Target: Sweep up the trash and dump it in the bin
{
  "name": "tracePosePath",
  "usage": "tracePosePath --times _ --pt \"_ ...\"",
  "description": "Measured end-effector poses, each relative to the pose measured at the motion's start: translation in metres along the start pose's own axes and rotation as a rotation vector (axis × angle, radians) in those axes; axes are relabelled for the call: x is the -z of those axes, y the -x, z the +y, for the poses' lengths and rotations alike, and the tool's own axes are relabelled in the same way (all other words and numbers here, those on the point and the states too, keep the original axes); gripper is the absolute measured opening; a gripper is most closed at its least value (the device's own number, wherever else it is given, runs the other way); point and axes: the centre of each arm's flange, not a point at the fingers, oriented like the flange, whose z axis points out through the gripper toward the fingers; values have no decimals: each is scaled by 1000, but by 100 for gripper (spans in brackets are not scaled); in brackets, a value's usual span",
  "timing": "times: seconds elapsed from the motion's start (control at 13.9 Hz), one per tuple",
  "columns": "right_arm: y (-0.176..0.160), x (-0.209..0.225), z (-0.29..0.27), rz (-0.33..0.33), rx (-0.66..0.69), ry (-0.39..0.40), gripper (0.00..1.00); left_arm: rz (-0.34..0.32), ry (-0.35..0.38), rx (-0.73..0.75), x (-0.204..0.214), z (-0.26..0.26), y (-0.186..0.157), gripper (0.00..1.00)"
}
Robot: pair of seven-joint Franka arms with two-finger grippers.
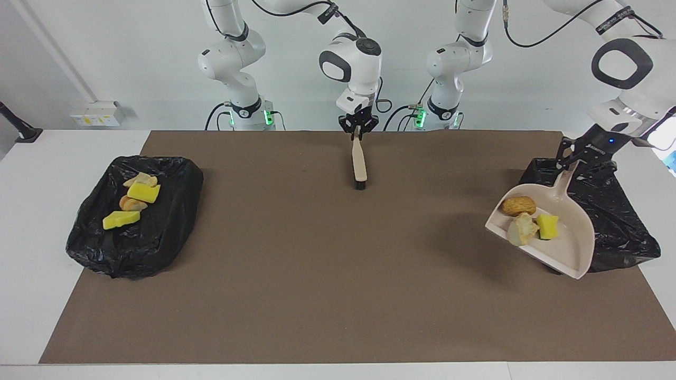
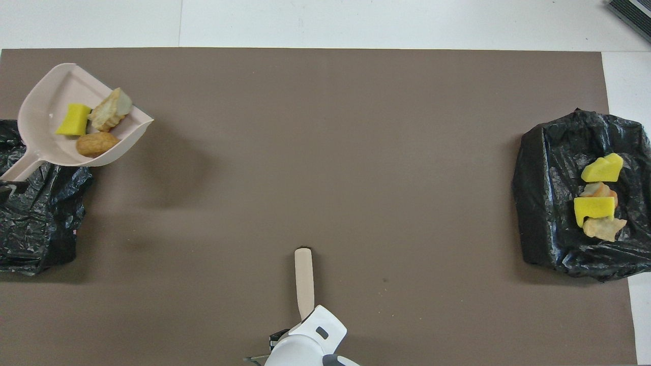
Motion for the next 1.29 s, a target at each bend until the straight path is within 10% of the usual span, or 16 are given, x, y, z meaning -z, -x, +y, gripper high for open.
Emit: tracePosePath --times 0.22,0.65,1.29 --pt "0 0 0 0 -1 0 30 -8 -2 -4 39 -33 50 33" --pt "-18 32 0 -24 -21 45 96 -240 -90 -184 92 -119 148 33" --pt "-124 166 87 -89 125 79 100 -645 -196 -478 99 -137 93 33"
